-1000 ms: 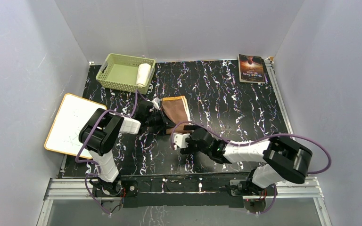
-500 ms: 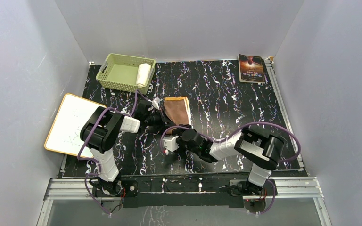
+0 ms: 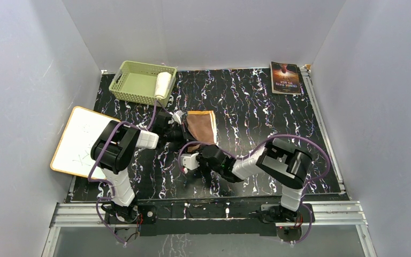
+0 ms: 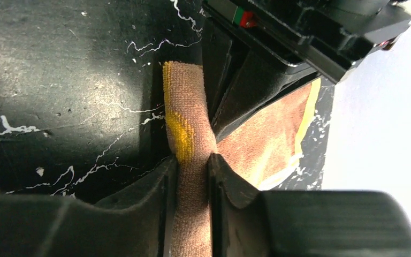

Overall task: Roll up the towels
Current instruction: Roll the towel at the center of the board.

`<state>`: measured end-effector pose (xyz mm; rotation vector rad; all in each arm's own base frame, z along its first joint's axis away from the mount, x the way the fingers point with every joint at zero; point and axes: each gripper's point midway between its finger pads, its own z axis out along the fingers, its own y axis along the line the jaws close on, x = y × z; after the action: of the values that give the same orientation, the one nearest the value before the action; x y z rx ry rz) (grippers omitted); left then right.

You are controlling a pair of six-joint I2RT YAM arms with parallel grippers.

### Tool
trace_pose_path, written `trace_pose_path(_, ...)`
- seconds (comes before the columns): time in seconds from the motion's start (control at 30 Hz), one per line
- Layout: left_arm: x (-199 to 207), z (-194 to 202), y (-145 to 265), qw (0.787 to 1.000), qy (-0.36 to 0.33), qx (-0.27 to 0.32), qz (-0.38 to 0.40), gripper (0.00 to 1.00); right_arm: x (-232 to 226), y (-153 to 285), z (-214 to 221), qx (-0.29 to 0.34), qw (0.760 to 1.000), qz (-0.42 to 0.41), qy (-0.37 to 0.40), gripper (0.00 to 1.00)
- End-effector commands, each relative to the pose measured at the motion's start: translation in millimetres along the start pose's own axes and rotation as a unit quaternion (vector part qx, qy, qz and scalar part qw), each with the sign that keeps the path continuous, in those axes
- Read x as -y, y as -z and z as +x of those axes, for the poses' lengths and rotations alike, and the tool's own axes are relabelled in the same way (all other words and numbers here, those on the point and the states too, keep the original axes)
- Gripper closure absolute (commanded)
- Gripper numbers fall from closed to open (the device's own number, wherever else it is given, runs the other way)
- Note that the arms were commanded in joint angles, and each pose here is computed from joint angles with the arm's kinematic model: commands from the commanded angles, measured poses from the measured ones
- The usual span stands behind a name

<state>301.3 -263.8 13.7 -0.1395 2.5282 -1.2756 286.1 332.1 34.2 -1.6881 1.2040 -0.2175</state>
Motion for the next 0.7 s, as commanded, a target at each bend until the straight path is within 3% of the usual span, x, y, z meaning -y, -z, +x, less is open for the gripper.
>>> trace_pose_path(0.0, -65, 50, 10, 0.989, 0.047, -0.073, -0.116, 1.0, 10, -9, 0, 0.009, 0.998, 0.007, -0.061, 0.81)
trace_pose_path(0.13, -51, 27, 19, 0.992, 0.04, -0.063, -0.099, 1.0, 18, -10, 2, -0.002, 0.994, -0.007, -0.111, 1.0)
trace_pose_path(0.23, -31, -14, 38, 0.996, 0.029, -0.03, -0.083, 0.97, 18, -4, -9, -0.004, 0.984, -0.044, -0.17, 1.0)
trace_pose_path(0.33, -13, -63, 72, 0.995, 0.008, 0.022, -0.093, 0.6, 23, 9, -28, -0.007, 0.966, -0.08, -0.247, 1.0)
trace_pose_path(0.43, -2, -94, 108, 0.991, -0.01, 0.068, -0.111, 0.44, 24, 23, -48, -0.026, 0.936, -0.135, -0.324, 1.0)
trace_pose_path(0.67, 2, -79, 140, 0.992, -0.005, 0.079, -0.096, 0.41, 31, 53, -99, 0.007, 0.864, -0.226, -0.451, 1.0)
